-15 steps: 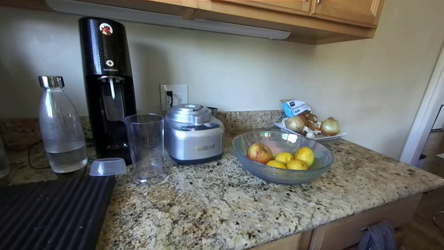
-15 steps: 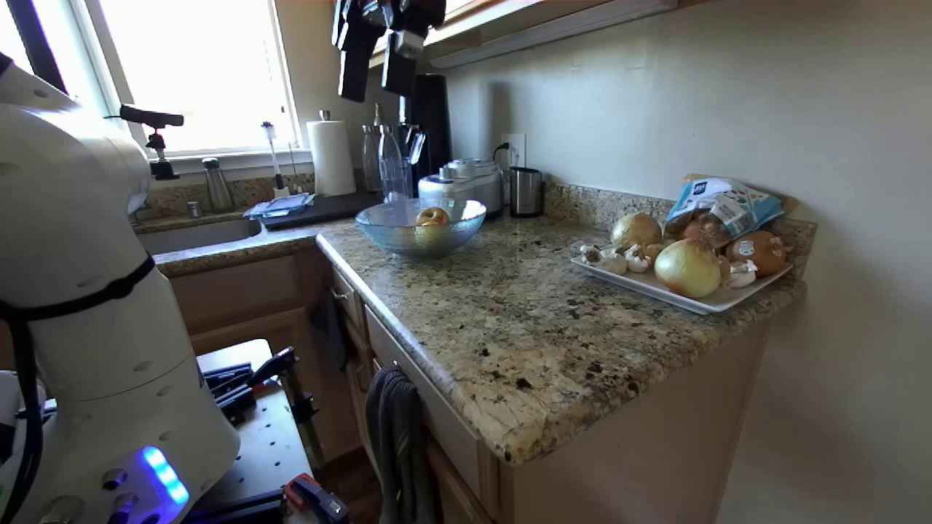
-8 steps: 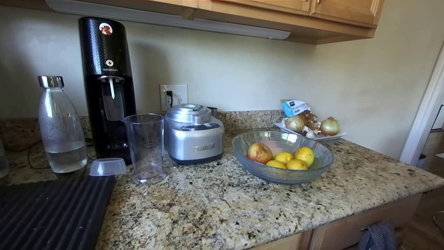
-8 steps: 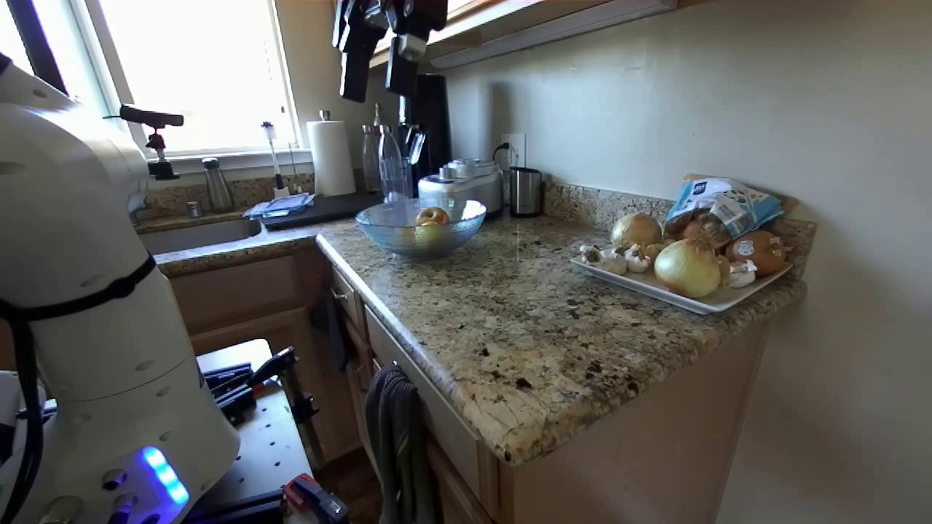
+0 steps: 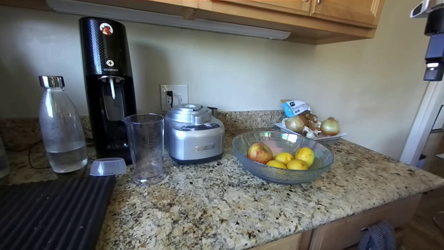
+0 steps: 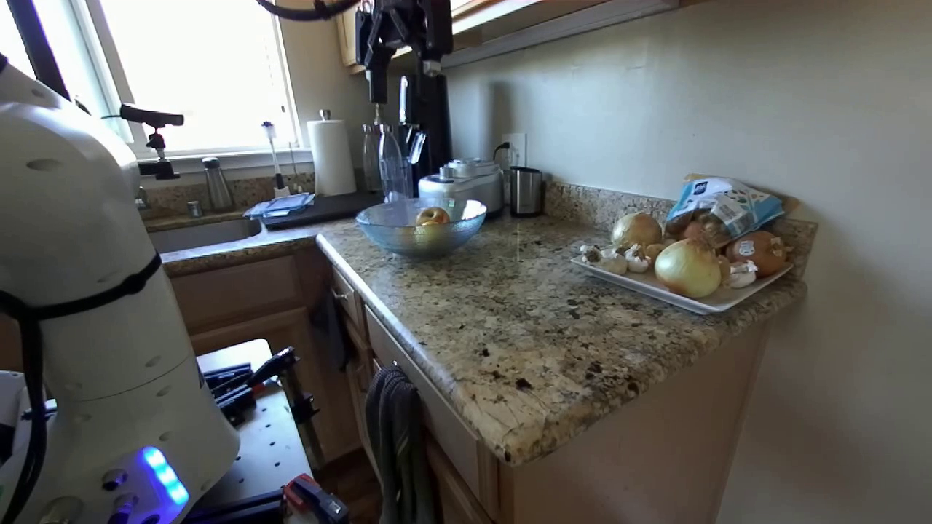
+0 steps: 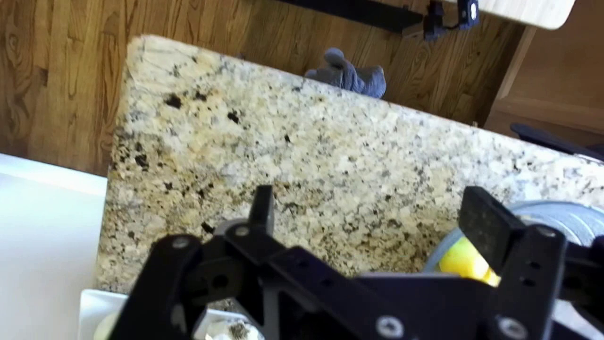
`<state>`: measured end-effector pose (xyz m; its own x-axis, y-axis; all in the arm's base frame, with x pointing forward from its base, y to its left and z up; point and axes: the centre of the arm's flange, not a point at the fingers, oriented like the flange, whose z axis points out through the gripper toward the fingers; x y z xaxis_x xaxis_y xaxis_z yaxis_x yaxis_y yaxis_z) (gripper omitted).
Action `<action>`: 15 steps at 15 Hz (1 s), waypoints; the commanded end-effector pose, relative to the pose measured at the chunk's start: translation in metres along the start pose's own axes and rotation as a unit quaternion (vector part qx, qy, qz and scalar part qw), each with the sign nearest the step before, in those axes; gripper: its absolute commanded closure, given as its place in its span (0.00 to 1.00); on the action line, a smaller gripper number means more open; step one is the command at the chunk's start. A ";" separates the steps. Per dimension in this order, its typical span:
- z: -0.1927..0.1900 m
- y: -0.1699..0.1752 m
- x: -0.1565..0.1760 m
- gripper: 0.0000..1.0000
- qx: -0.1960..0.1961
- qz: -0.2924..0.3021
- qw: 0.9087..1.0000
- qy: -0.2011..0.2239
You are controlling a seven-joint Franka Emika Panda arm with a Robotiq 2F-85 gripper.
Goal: Remove the fruits from the glass bowl
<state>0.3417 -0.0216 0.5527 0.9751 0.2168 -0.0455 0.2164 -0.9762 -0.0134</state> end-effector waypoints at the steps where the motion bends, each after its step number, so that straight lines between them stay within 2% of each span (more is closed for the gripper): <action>1: 0.018 -0.026 0.038 0.00 -0.003 0.014 0.998 0.057; 3: 0.027 -0.037 0.056 0.00 -0.006 0.016 0.997 0.078; 5: 0.033 -0.046 0.069 0.00 -0.010 0.006 0.997 0.079; 6: 0.024 -0.037 0.059 0.00 -0.012 0.000 0.998 0.069; 12: 0.033 -0.043 0.070 0.00 -0.014 -0.004 0.998 0.066; 15: 0.052 -0.066 0.083 0.00 0.000 0.051 0.996 0.078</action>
<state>0.3999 0.0379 0.5148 0.9753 0.2026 0.0881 0.2024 -0.9792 0.0107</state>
